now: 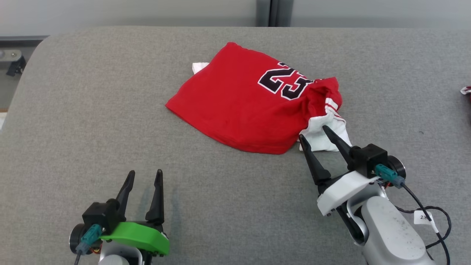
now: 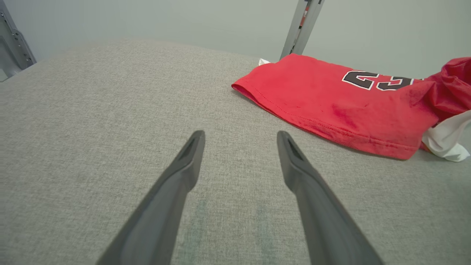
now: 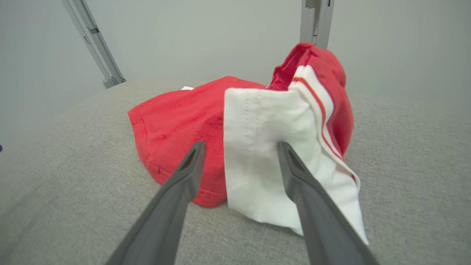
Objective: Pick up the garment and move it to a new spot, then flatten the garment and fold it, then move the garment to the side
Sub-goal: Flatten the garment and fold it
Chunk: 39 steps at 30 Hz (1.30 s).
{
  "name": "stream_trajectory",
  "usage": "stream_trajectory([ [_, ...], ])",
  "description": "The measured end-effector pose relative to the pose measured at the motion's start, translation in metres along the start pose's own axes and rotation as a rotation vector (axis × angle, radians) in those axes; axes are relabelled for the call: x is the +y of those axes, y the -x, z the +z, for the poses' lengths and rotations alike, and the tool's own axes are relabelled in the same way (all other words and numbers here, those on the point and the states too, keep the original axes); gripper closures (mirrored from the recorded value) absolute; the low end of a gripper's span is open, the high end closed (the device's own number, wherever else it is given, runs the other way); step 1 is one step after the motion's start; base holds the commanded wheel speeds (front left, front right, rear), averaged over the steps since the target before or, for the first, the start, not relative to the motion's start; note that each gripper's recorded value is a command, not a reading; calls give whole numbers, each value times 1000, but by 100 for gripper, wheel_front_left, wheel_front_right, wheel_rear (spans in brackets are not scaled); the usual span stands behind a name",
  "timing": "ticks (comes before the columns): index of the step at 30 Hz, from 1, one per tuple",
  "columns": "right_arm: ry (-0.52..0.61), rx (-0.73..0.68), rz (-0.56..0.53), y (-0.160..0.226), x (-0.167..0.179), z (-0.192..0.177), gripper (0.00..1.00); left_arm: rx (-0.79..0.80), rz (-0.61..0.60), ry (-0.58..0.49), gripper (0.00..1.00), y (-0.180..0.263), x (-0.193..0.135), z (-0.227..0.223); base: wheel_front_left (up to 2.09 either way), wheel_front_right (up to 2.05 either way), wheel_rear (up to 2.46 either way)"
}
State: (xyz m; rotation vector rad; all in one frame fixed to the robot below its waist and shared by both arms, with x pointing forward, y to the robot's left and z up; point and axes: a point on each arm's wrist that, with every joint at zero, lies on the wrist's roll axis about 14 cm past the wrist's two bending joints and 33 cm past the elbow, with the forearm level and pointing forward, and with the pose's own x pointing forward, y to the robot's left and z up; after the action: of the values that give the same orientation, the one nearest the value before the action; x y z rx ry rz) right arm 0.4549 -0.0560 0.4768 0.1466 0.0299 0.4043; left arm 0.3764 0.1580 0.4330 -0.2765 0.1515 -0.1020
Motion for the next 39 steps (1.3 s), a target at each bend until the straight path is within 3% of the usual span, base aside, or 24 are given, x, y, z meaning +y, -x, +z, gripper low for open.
stream_trajectory([
  [5, 17, 27, -20, -9, -10, -11, 0, 8, 23, -1, 0, -2, 8, -2, 0, 0, 0],
  [6, 22, 33, -22, -11, -12, -14, 17, 10, 26, 0, 0, -2, 9, -3, 0, 0, 0],
  [7, 21, 39, -25, -12, -13, -17, 25, 10, 27, 1, 0, -4, 10, -3, 0, 0, 0],
  [9, 18, 46, -26, -15, -14, -20, 29, 8, 26, 3, 0, -8, 10, -2, 0, 0, 0],
  [10, 17, 47, -26, -17, -15, -21, 43, 8, 25, 3, 0, -10, 10, -2, 0, 0, 0],
  [12, 13, 53, -29, -20, -17, -24, 89, 10, 26, 3, 0, -13, 11, -3, 0, 0, 0],
  [13, 10, 56, -32, -21, -18, -26, 100, 13, 27, 3, 0, -14, 11, -3, 0, 0, 0],
  [20, -10, 11, -118, -20, -46, -13, 100, 9, 12, 4, 0, -19, 7, -2, 0, 0, 0],
  [26, 87, -44, -159, -6, -61, 12, 100, 10, -15, 9, 0, -17, -3, -3, 0, 0, 0],
  [29, 158, -93, -185, -2, -71, 36, 100, 8, -36, 13, 0, -16, -11, -3, 0, 0, 0],
  [30, 243, -177, -185, -8, -72, 75, 100, -3, -60, 16, 0, -16, -20, 0, 0, 0, 0],
  [33, 315, -260, -155, -17, -66, 112, 100, -11, -79, 17, 0, -16, -27, 3, 0, 0, 0],
  [39, 414, -395, -37, -48, -32, 176, 100, -18, -81, 22, 0, -10, -31, 5, 0, 0, 0],
])
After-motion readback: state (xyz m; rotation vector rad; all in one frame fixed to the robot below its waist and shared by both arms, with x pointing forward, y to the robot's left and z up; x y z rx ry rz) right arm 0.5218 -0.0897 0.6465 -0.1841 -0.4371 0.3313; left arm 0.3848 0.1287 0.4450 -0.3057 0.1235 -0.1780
